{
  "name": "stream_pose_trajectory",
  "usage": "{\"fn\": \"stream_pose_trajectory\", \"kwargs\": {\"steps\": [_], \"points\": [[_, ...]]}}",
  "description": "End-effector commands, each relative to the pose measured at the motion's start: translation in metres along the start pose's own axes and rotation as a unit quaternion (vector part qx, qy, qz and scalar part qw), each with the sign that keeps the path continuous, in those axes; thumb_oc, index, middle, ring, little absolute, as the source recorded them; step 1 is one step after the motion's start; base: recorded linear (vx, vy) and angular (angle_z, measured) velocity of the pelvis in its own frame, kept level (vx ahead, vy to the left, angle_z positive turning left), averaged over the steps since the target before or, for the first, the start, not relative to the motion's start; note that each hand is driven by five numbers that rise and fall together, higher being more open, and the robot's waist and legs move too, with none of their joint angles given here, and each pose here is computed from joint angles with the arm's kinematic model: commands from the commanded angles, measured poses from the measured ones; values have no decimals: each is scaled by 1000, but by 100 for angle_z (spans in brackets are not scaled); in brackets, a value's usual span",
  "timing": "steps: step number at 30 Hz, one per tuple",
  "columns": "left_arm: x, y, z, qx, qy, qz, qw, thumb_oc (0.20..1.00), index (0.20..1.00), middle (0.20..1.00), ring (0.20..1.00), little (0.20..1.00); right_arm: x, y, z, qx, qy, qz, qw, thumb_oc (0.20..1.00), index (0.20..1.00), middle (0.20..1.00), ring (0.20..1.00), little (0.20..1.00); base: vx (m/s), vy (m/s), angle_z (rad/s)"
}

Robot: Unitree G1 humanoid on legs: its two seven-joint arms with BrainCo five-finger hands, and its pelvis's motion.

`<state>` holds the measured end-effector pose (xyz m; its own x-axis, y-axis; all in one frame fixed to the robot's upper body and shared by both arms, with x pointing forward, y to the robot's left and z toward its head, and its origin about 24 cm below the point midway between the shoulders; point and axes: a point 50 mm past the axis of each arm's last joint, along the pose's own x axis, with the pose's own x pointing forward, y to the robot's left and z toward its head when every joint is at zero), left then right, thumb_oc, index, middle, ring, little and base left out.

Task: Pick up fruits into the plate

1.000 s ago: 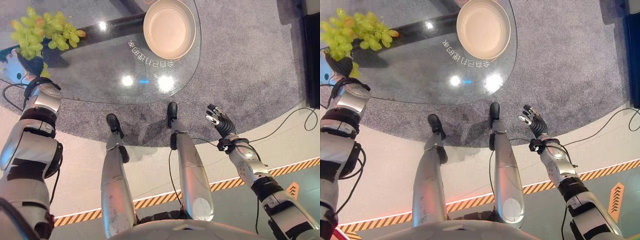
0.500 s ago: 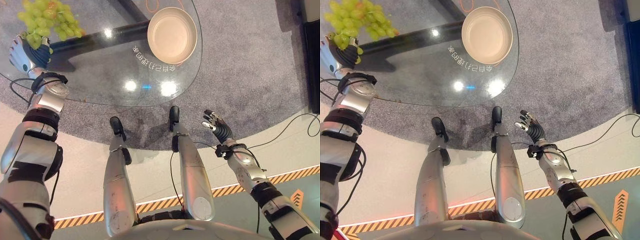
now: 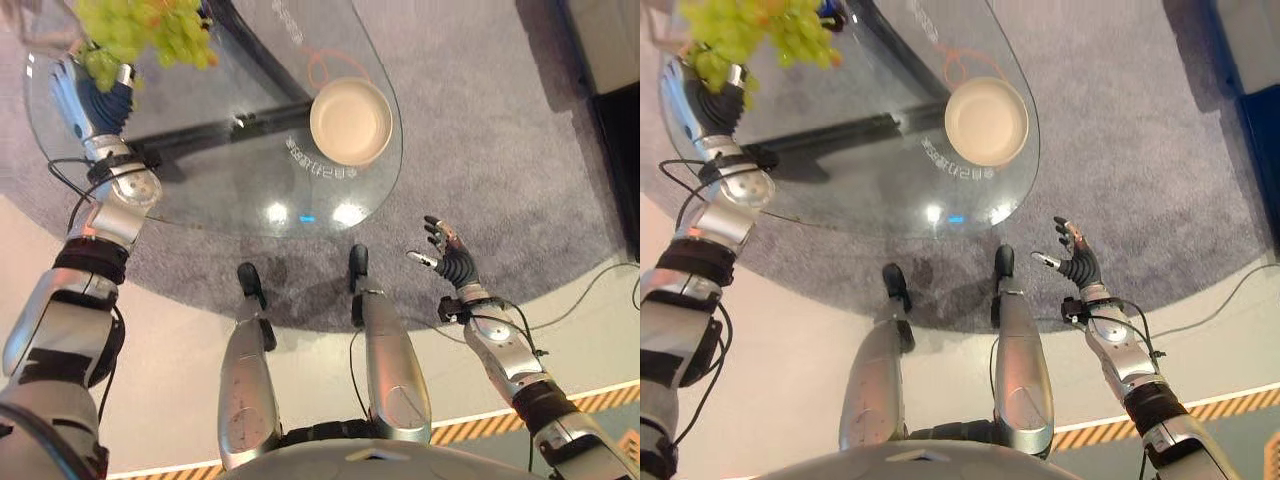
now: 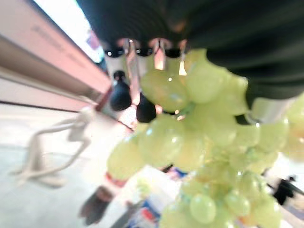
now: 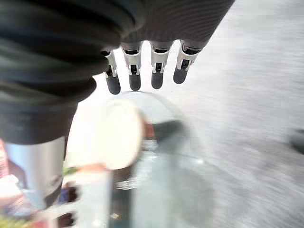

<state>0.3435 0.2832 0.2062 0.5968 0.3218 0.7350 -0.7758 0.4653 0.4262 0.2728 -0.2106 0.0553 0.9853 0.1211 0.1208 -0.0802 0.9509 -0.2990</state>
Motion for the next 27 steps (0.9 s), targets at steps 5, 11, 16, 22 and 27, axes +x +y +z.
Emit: {"fn": "stream_pose_trajectory", "kwargs": {"steps": [5,11,16,22,27], "points": [[-9,20,7,4,-71,-44,996,200,200,200,200,200,23,-33,61,-109,-86,36,990,1000,1000,1000,1000,1000,121,-8,3],[-38,6,1,24,-77,-139,987,200,200,200,200,200,38,-22,95,-169,-119,109,972,1000,1000,1000,1000,1000,130,-23,5],[-65,-8,1,31,-87,-241,966,200,200,200,200,200,49,-1,106,-157,-94,191,964,1000,1000,1000,1000,1000,184,-43,6],[-76,-17,10,24,-110,-294,949,200,200,200,200,200,52,29,107,-110,-75,267,955,1000,1000,1000,1000,1000,42,-23,1],[-83,-20,18,14,-128,-313,941,200,200,200,200,200,51,49,106,-41,-51,313,948,1000,1000,1000,1000,1000,0,0,0]]}}
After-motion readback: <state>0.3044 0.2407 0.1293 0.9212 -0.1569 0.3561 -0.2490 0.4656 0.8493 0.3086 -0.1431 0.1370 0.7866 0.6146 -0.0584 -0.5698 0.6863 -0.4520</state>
